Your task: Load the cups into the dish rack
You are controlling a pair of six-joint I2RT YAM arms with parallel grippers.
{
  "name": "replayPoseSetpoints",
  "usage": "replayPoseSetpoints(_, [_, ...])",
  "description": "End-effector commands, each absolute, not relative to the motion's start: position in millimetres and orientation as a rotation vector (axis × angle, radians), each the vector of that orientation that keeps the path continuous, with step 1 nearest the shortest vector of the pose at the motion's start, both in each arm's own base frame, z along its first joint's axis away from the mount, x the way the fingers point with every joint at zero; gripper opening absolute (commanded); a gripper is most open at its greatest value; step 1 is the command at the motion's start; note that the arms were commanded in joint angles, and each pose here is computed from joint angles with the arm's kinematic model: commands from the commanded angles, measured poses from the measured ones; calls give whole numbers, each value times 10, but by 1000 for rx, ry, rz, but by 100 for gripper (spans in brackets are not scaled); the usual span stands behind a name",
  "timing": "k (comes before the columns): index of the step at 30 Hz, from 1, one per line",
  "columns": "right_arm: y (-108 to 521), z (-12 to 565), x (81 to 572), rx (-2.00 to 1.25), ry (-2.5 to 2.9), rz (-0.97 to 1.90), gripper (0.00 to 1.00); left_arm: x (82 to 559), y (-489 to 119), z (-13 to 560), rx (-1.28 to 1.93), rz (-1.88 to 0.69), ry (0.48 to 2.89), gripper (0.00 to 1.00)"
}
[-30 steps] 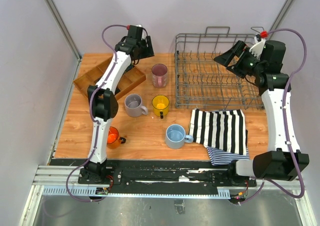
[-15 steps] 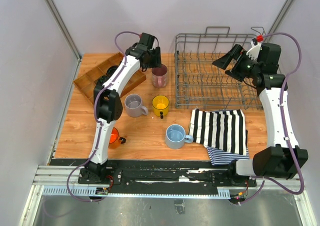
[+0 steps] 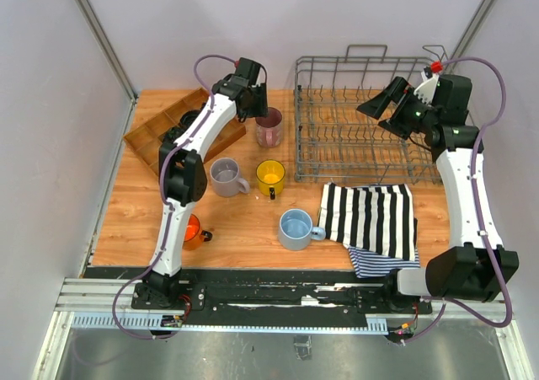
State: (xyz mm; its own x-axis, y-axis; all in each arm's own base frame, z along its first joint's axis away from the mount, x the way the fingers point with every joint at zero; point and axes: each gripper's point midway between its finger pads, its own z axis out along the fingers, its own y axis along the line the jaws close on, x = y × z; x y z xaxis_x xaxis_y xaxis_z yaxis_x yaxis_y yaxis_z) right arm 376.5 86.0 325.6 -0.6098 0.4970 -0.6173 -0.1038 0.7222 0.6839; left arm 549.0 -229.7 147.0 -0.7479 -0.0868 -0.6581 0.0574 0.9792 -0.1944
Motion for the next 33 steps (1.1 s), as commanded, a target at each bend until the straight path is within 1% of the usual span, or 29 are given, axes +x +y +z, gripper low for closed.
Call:
replayPoseSetpoints(1, [959,3333,3674,234,2044,897,99,5490,-2315,1264,6,-234,2434,51])
replayPoseSetpoints(9, [964,3318,3691,240,2049,905,99,5467,-2353,1111,12,-239,2466,46])
replayPoseSetpoints(13, [979,3326,3709,243,2052,919,98,5485,-2387,1092,26,-258,2464,45])
replayPoseSetpoints(14, [981,3326,3713,243,2053,922,99,5491,-2390,1086,26,-258,2463,43])
replayPoseSetpoints(18, [988,3329,3712,245,2063,927,99,5493,-2376,1073,10,-246,2465,26])
replayPoseSetpoints(24, [1001,3239,3704,255,2095,940,99,5480,-2399,941,2,-260,2487,13])
replayPoseSetpoints(26, [1007,3220,3694,256,2104,945,99,5482,-2404,926,-3,-266,2490,1])
replayPoseSetpoints(30, [1031,3158,3684,251,2124,962,99,5531,-2339,1045,-71,-311,2471,1])
replayPoseSetpoints(33, [1062,3115,3691,246,2140,989,99,5630,-2225,1274,-183,-436,2424,1])
